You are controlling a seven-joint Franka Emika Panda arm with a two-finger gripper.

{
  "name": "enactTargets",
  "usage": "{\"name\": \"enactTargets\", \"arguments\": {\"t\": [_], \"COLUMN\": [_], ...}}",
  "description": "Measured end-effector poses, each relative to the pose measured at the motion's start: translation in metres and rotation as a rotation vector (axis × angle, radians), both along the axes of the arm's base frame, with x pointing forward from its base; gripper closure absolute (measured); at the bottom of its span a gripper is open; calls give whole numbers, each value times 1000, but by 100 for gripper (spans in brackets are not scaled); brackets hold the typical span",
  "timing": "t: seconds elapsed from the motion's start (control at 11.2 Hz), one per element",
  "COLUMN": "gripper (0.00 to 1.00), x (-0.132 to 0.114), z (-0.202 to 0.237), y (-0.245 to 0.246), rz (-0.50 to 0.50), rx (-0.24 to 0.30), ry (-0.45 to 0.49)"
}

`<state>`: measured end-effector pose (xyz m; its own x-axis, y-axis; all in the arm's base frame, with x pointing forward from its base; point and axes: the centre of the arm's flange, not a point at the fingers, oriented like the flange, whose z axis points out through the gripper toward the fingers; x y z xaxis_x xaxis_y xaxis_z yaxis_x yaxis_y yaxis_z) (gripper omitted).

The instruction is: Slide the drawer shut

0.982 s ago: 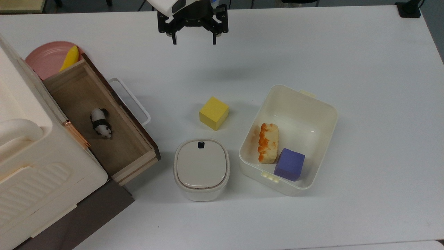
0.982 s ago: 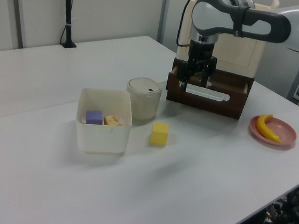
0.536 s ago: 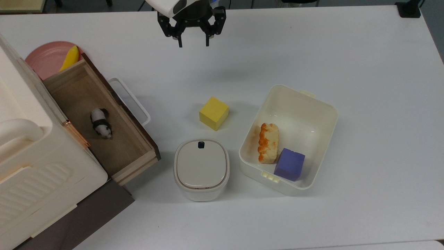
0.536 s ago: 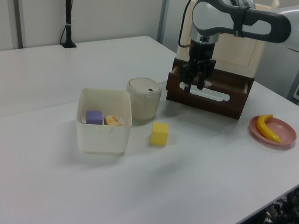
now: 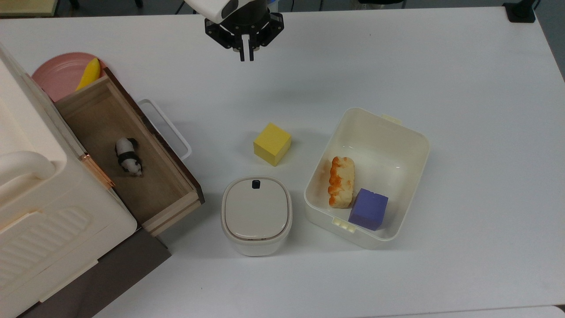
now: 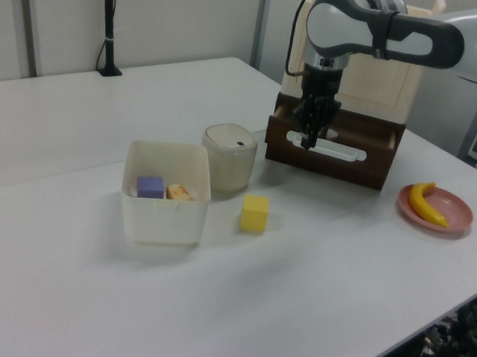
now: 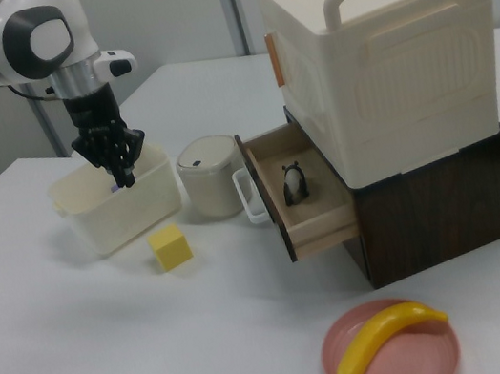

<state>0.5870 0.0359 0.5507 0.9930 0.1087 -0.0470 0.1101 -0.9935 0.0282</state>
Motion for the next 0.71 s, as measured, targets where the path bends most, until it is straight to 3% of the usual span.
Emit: {"name": "enactTargets", "arguments": {"t": [0.18,0.45,0.71], "gripper": [85,94,97], "x": [0,11,29], "z": [0,-20,-50], "y": [-1,-7,-21], "rz": [-40,-344,-542], "rx": [-2,-12,-18], "ry": [-1,-15,-22]}}
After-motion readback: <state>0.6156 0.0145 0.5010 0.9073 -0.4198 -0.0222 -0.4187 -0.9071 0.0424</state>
